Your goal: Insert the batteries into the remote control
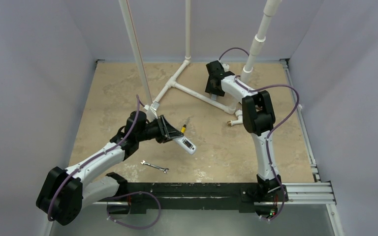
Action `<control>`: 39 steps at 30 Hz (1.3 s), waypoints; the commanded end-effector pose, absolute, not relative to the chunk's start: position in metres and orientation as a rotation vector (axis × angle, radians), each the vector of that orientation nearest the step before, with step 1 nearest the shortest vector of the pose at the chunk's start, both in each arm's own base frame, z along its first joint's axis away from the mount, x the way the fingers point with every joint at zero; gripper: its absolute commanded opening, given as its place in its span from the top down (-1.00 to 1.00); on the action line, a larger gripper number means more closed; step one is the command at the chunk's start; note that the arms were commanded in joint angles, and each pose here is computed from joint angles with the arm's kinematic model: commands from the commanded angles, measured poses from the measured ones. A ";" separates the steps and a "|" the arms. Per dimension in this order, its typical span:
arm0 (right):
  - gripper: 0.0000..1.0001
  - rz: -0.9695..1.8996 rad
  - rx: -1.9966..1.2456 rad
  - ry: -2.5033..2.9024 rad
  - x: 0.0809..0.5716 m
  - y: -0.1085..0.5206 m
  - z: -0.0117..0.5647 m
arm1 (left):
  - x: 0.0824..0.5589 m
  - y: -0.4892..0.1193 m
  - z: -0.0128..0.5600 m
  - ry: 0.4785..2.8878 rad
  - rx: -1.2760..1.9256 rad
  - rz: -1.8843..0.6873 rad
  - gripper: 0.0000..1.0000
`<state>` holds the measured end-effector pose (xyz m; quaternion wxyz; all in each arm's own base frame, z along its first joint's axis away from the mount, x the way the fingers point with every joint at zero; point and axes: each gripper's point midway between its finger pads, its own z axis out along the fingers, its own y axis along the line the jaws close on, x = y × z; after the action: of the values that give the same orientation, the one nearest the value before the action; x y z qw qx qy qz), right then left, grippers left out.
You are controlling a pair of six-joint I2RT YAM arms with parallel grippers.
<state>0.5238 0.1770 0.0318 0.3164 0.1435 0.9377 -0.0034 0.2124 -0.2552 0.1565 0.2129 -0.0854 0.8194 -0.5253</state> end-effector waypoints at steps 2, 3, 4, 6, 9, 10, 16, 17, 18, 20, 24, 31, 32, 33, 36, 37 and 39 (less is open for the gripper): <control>-0.01 -0.014 0.410 2.494 0.530 0.170 0.018 | 0.222 -0.261 0.184 2.181 -0.159 -1.495 1.00; 0.00 -0.016 0.406 2.499 0.530 0.169 0.016 | 0.221 -0.261 0.183 2.182 -0.160 -1.495 1.00; 0.04 -0.014 0.401 2.504 0.531 0.169 0.014 | 0.222 -0.261 0.183 2.183 -0.162 -1.493 1.00; 0.17 -0.009 0.393 2.514 0.531 0.170 0.011 | 0.221 -0.260 0.182 2.184 -0.163 -1.492 1.00; 0.34 0.002 0.388 2.517 0.530 0.171 0.009 | 0.221 -0.260 0.181 2.185 -0.168 -1.491 1.00; 0.38 0.007 0.389 2.514 0.530 0.171 0.010 | 0.221 -0.260 0.181 2.186 -0.170 -1.490 1.00; 0.75 0.047 0.342 2.472 0.534 0.175 0.021 | 0.222 -0.260 0.181 2.185 -0.171 -1.489 1.00; 0.77 0.054 0.324 2.460 0.535 0.175 0.025 | 0.222 -0.260 0.181 2.187 -0.170 -1.489 1.00; 0.80 0.060 0.300 2.447 0.537 0.176 0.030 | 0.222 -0.261 0.181 2.189 -0.170 -1.489 1.00; 0.82 0.072 0.253 2.411 0.543 0.177 0.043 | 0.223 -0.261 0.181 2.192 -0.172 -1.485 1.00; 0.82 0.061 0.176 2.312 0.558 0.176 0.081 | 0.225 -0.262 0.182 2.189 -0.169 -1.482 1.00; 0.77 0.097 0.037 2.185 0.564 0.184 0.146 | 0.226 -0.260 0.182 2.185 -0.182 -1.473 1.00; 0.76 0.096 0.014 2.185 0.561 0.186 0.151 | 0.226 -0.259 0.180 2.188 -0.183 -1.468 1.00; 0.76 0.092 -0.003 2.189 0.558 0.187 0.153 | 0.226 -0.259 0.179 2.191 -0.185 -1.465 1.00; 0.69 0.075 -0.028 2.223 0.549 0.189 0.148 | 0.225 -0.259 0.176 2.199 -0.191 -1.463 1.00; 0.65 0.067 -0.021 2.239 0.547 0.188 0.142 | 0.225 -0.259 0.176 2.199 -0.192 -1.466 1.00; 0.47 0.072 -0.002 2.263 0.546 0.189 0.130 | 0.225 -0.259 0.176 2.198 -0.190 -1.470 1.00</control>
<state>0.5477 0.1946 0.1137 0.4191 -0.0023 0.9075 0.0297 0.2160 -0.2561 0.1553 0.2128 -0.0885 0.8215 -0.5216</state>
